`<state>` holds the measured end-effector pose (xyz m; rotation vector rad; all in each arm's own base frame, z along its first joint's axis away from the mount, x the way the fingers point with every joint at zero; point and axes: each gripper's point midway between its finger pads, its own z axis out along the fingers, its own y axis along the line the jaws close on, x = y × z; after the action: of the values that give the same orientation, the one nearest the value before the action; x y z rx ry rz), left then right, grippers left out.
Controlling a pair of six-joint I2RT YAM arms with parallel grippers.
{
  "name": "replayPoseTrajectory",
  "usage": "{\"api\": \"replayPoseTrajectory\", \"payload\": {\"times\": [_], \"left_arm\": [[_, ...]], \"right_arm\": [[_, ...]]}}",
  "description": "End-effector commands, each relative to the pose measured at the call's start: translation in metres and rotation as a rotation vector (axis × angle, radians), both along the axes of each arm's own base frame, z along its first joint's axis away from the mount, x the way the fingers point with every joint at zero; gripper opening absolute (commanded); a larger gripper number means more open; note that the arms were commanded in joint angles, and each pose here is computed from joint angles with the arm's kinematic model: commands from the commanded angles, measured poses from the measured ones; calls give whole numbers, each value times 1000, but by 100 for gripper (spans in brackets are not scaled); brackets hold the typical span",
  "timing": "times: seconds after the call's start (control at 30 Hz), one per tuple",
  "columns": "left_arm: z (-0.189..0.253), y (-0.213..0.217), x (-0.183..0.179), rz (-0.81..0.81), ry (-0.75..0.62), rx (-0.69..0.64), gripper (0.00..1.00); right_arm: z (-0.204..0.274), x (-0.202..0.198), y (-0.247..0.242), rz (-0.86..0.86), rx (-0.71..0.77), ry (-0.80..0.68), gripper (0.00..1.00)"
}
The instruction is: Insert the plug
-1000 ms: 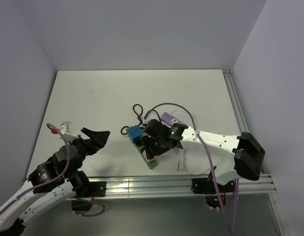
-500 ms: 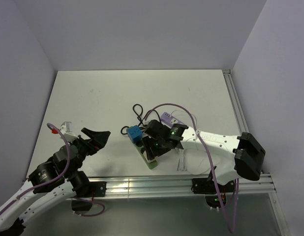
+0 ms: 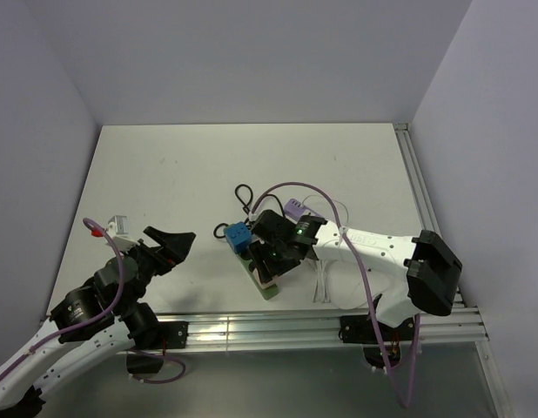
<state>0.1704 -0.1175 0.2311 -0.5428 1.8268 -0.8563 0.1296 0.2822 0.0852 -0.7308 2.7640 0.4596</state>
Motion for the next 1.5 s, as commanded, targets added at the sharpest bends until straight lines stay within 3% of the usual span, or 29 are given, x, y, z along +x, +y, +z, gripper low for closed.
{"api": "replayPoseTrajectory", "payload": {"times": [0.0, 0.57, 0.87, 1.03, 1.17, 1.2, 1.47], "left_arm": [[2, 0, 0, -4, -13, -7, 93], [8, 3, -2, -6, -33, -14, 93], [9, 11, -7, 2, -48, -48, 93], [13, 7, -7, -15, -58, -47, 93], [14, 4, -4, -14, -31, -7, 93], [13, 4, -4, -14, -27, -5, 93], [8, -3, -5, -36, -36, -46, 93]], "right_arm": [[-23, -5, -14, 3, -97, 65, 0], [-24, -4, -15, -33, -195, 166, 0], [-83, -8, -22, -146, -342, 47, 0], [-89, 4, -18, -166, -427, -37, 0], [-105, -4, -25, -140, -438, 2, 0], [-111, -8, -17, -133, -385, 33, 0], [-139, -9, -26, -157, -326, 119, 0]]}}
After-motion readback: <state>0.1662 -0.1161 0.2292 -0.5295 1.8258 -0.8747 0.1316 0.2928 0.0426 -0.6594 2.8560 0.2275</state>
